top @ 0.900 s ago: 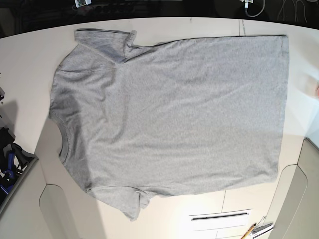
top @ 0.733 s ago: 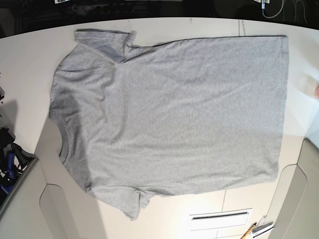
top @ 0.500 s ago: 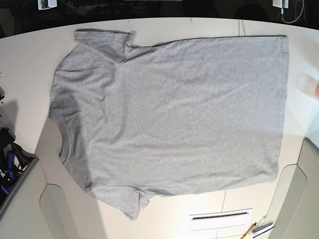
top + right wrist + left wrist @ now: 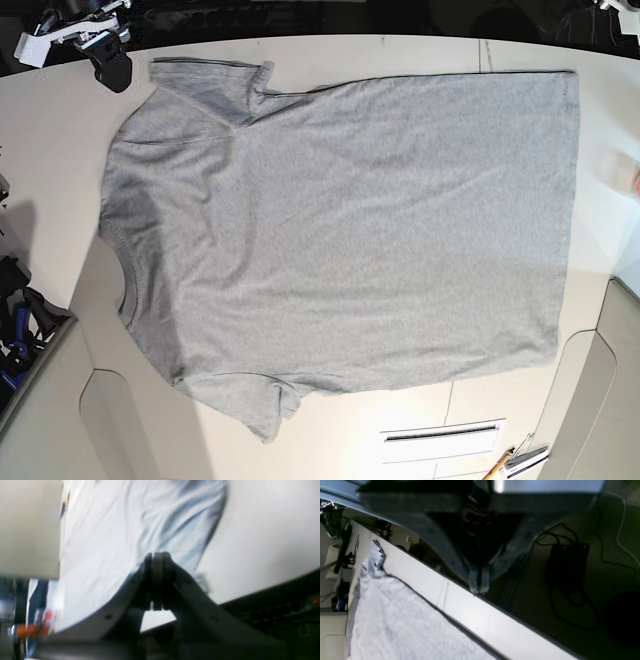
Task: Fold the T-shirt properly
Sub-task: 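Move both grippers to the shirt's shoulder corners at the collar side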
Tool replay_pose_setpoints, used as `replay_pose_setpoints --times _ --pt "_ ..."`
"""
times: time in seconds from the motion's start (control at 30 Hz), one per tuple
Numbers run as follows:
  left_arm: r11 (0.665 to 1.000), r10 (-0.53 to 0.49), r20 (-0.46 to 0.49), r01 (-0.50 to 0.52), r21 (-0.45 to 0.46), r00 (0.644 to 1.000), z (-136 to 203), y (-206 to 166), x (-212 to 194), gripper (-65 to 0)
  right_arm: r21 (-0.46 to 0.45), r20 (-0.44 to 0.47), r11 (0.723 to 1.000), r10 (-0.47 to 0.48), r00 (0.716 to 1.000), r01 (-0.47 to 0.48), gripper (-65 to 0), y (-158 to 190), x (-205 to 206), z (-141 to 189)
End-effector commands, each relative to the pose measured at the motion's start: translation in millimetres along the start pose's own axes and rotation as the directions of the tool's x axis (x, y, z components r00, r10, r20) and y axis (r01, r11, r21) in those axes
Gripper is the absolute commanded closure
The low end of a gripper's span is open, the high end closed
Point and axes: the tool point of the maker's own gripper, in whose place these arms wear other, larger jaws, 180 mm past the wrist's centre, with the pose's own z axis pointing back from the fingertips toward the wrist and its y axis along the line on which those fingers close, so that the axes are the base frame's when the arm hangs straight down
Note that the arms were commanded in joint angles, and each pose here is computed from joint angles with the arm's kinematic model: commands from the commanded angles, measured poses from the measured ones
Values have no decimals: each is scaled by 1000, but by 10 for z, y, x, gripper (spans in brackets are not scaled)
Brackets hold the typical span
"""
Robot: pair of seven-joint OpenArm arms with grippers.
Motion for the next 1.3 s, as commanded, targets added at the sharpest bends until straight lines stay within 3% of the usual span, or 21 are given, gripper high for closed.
replay_pose_setpoints --times 0.0,0.17,0.2,0.3,0.37,0.5,0.6,0.67,0.83,1.03,1.27 --pt "1000 -8 12 8 -8 1000 56 -18 43 0 14 37 1000 -10 999 10 0 32 71 -13" --pt "1000 -9 3 9 -7 1000 57 -16 26 0 -33 29 998 46 999 -45 0 -96 1 -190" --pt "1000 -9 2 9 -7 1000 57 -16 25 0 -36 22 998 56 998 -55 -29 -107 -6 -214" --pt "1000 -9 -5 9 -7 1000 57 -15 14 0 -55 12 990 129 992 -129 -251 -130 7 -264" --pt "1000 -9 -12 9 -7 1000 58 -15 2 0 -70 2 979 190 982 -189 -309 -149 19 -298" --pt "1000 -10 -12 10 -7 1000 58 -15 2 -20 -115 10 961 253 967 -250 -312 -192 112 -388" --pt "1000 -11 -26 11 -7 1000 58 -14 -16 -161 -158 23 963 223 975 -217 -342 -240 192 -455" --pt "1000 -11 -31 11 -8 999 58 -14 -25 -213 -152 8 964 220 976 -216 -376 -223 192 -503" --pt "1000 -13 -30 12 -9 999 52 -17 -20 -217 -138 37 966 225 974 -218 -376 -164 300 -590" --pt "1000 -14 -25 14 -15 1000 28 -33 -1 -217 -170 62 972 176 982 -164 -375 -361 385 -646" --pt "1000 -18 -15 18 -25 1000 -10 -57 37 -217 -86 5 993 83 997 -82 -375 -336 180 -897"
